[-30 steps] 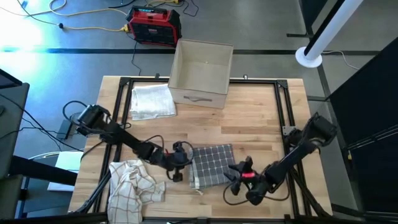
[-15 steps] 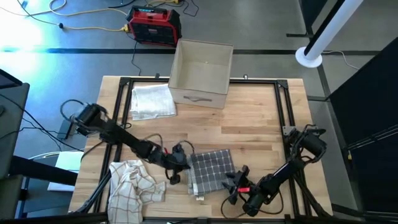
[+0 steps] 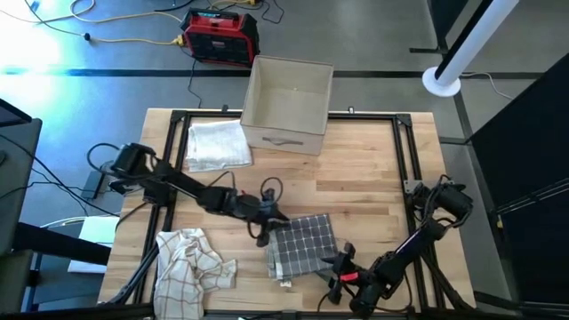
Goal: Fold towel
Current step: Stack the gray towel on top of the white patterned towel
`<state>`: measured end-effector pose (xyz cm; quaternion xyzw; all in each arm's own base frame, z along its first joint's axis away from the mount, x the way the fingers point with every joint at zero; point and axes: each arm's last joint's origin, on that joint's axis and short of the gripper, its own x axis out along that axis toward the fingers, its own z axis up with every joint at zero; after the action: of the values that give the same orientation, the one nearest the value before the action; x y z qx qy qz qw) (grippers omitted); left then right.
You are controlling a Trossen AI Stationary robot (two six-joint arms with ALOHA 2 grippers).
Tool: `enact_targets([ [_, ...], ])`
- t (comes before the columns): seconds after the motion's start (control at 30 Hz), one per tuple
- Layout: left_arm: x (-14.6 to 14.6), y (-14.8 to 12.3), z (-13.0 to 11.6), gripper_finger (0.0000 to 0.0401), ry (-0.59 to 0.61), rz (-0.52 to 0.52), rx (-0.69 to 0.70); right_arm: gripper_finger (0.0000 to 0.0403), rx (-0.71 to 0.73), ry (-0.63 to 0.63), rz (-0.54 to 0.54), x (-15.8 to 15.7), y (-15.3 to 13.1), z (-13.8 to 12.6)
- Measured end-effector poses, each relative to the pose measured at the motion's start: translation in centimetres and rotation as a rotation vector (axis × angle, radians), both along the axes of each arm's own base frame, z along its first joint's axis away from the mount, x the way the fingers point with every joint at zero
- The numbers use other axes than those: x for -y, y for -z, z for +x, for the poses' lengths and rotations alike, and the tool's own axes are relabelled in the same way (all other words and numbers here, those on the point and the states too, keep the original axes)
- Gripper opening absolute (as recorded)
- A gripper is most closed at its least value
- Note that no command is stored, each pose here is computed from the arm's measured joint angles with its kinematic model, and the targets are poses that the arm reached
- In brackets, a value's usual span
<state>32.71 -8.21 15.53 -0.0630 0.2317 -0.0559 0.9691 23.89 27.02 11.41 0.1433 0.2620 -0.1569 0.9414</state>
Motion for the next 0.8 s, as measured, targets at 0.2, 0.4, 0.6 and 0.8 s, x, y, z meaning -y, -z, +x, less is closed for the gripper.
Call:
enact_targets([
  [0.2,0.6,2.5,2.3,0.0208,-0.028,0.06,-0.079,0.0199,0.008,0.016,0.011,-0.2,0.1,-0.5],
  [0.4,-0.3,3.8,2.6,0.0253,-0.145,0.132,-0.169,0.0199,-0.004,0.025,0.032,-0.5,0.2,-1.3],
  [0.6,0.0,6.0,2.7,0.0256,-0.133,0.099,-0.212,0.0199,-0.018,0.043,0.025,-0.5,0.4,-2.0],
  [0.8,0.5,7.5,3.0,0.0207,-0.133,0.069,-0.224,0.0199,-0.025,0.082,0.034,-0.2,0.6,-2.2],
])
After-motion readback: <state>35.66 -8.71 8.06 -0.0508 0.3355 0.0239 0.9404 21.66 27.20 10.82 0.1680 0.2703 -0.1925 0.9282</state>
